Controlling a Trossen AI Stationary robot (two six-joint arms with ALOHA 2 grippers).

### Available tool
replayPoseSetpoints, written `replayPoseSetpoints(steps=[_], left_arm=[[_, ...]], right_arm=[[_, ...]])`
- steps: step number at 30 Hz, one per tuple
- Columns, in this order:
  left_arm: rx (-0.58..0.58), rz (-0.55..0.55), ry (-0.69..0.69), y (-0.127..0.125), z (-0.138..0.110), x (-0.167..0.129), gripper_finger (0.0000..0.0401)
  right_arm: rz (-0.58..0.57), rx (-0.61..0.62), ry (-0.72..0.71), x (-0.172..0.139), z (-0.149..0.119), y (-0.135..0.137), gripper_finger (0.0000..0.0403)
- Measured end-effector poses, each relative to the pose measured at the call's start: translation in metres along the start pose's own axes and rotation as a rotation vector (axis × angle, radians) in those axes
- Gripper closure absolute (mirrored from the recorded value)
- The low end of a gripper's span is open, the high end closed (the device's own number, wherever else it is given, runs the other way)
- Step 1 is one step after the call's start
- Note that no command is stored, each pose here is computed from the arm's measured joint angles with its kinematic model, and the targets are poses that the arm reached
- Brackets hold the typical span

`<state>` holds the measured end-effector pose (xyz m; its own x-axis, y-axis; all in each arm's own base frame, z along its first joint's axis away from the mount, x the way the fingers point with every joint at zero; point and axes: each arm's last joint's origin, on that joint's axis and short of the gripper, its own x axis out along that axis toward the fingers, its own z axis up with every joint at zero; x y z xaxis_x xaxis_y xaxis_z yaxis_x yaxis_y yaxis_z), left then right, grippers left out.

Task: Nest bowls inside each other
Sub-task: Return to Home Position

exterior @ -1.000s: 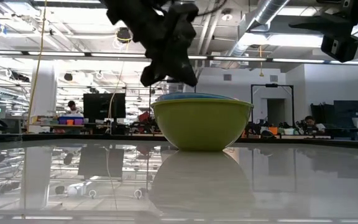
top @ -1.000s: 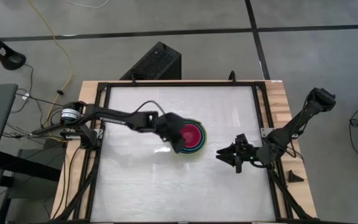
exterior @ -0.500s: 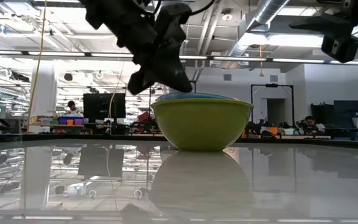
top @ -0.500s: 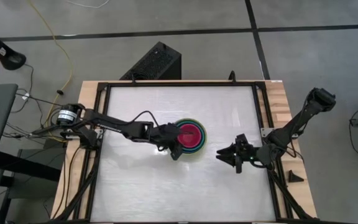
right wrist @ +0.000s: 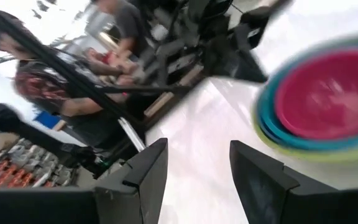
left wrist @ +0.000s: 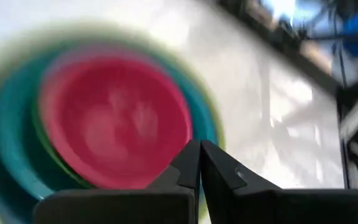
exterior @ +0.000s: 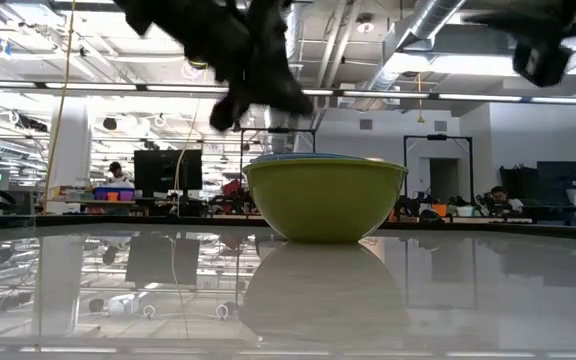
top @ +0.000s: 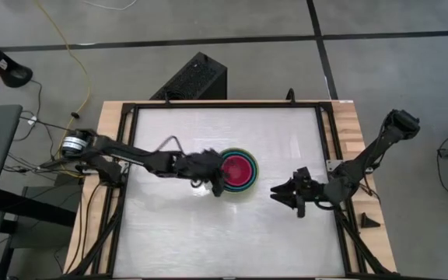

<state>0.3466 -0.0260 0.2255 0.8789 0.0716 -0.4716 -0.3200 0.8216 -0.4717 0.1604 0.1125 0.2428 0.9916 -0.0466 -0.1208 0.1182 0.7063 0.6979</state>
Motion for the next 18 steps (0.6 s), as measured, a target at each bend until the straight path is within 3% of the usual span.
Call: replayPoseSetpoints(steps=[4, 8, 13, 18], left_arm=[[0.069, 0.036, -0.191, -0.007, 0.027, -0.041, 0.0401], [0.084, 0.045, -0.334, -0.001, 0.035, -0.093, 0.0401], [0.030, -0.014, -0.453, 0.021, 0.009, -0.150, 0.0401], [-0.025, -0.053, -0.561, 0.043, -0.026, -0.185, 0.0401]], right_arm=[[0.074, -0.068, -0.071, -0.006, 0.014, 0.008, 0.0198], [0.098, -0.125, -0.154, -0.023, 0.035, 0.010, 0.0198], [0.104, -0.188, -0.267, -0.058, 0.067, 0.004, 0.0198], [0.060, -0.212, -0.280, -0.086, 0.083, -0.017, 0.0198]])
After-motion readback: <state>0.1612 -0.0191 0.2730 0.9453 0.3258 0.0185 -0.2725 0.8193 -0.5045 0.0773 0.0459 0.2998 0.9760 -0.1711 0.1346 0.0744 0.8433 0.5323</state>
